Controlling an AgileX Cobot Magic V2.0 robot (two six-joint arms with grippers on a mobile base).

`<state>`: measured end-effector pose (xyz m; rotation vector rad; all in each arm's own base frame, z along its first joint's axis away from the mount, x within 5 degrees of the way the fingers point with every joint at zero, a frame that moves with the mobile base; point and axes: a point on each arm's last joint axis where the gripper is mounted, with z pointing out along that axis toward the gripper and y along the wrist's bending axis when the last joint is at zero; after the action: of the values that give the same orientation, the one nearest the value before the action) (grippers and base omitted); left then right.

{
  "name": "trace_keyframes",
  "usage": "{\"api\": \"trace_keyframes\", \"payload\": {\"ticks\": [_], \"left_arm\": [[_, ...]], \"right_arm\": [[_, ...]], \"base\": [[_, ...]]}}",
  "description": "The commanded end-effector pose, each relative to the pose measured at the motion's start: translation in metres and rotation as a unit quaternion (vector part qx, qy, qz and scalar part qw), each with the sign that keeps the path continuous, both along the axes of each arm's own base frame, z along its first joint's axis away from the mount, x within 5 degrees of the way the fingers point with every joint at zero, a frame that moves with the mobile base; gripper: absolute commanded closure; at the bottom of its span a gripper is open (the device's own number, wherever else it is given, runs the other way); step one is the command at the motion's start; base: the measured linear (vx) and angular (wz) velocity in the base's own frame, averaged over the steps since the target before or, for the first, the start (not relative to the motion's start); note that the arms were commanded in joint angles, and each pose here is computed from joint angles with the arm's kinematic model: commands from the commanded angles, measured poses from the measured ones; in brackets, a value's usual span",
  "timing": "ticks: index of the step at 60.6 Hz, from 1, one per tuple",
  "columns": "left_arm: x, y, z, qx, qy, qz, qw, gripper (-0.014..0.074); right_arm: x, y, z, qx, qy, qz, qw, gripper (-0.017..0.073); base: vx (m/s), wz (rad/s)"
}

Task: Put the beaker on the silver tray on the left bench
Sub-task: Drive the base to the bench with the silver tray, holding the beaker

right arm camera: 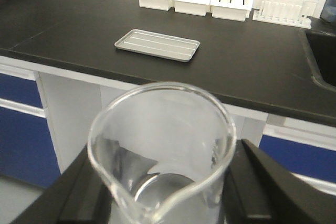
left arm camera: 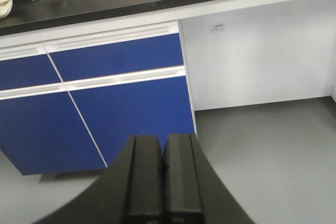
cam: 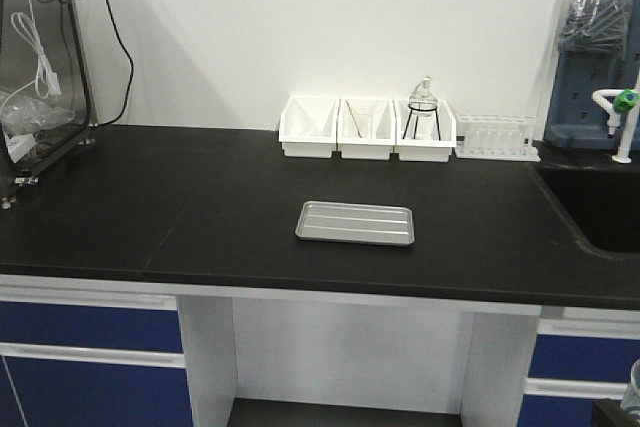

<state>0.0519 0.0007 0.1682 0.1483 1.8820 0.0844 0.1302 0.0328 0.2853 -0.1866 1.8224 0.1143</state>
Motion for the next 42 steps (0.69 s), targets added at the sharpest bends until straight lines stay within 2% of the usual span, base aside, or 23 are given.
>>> {"api": "trace_keyframes", "payload": {"ticks": [1, 42], "left_arm": [[0.002, -0.0012, 0.0008, -0.004, -0.035, -0.006, 0.999, 0.0592], [0.002, -0.0012, 0.0008, -0.004, -0.035, -0.006, 0.999, 0.0592]], "right_arm": [[0.0005, 0.003, 0.0134, 0.002, -0.03, 0.017, 0.999, 0.0571], [0.0005, 0.003, 0.0134, 0.002, -0.03, 0.017, 0.999, 0.0571]], "base": [[0.31, 0.05], [0.34, -0.02]]}}
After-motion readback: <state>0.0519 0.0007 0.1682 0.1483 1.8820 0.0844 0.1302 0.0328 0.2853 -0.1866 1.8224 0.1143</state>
